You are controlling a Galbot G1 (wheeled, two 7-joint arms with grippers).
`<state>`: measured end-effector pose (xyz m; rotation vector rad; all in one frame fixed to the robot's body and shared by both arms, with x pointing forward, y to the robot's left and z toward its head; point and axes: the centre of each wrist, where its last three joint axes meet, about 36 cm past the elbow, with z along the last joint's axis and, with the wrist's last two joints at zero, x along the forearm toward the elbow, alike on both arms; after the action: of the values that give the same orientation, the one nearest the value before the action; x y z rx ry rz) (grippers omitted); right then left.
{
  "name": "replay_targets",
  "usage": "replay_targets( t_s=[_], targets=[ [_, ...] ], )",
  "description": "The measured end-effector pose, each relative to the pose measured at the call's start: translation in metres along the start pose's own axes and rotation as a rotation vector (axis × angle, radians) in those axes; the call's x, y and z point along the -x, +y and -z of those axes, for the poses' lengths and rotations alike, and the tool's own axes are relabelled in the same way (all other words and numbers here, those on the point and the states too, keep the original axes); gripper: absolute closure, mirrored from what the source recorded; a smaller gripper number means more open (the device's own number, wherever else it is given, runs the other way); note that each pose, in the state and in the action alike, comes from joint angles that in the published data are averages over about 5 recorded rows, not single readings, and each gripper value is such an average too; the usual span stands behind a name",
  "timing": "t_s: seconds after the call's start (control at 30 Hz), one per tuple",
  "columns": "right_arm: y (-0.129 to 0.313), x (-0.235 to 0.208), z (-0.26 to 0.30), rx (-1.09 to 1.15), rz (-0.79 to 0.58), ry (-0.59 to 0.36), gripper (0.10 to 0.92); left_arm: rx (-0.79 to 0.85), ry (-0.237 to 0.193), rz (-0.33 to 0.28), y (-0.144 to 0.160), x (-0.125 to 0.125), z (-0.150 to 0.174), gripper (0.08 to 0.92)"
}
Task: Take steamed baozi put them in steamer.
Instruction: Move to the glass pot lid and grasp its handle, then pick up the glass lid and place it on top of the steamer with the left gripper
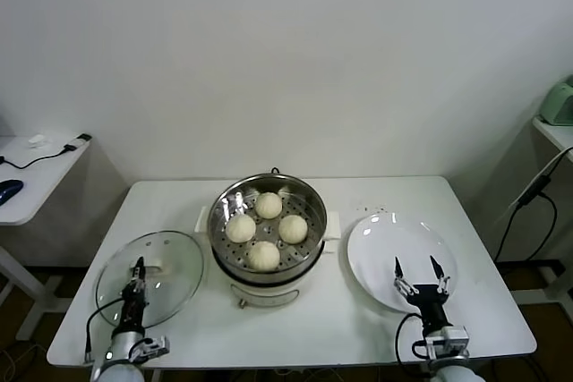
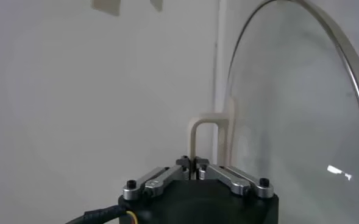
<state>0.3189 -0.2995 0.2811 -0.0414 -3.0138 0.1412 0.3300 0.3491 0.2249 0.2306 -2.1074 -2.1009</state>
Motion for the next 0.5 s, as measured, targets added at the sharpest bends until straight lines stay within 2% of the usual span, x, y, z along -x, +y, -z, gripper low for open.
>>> replay_targets(
  t_s=[0.27,0.5],
  targets=[
    [-0.002,-0.003,0.005,-0.012,-0.006,-0.003,0.2,-0.014,0.009,0.026,0.036,-0.001,-0.016,0.867],
    [-0.001,-0.003,0.009,-0.03,-0.012,-0.001,0.2,-0.047,0.039,0.027,0.098,0.003,-0.027,0.867]
  ],
)
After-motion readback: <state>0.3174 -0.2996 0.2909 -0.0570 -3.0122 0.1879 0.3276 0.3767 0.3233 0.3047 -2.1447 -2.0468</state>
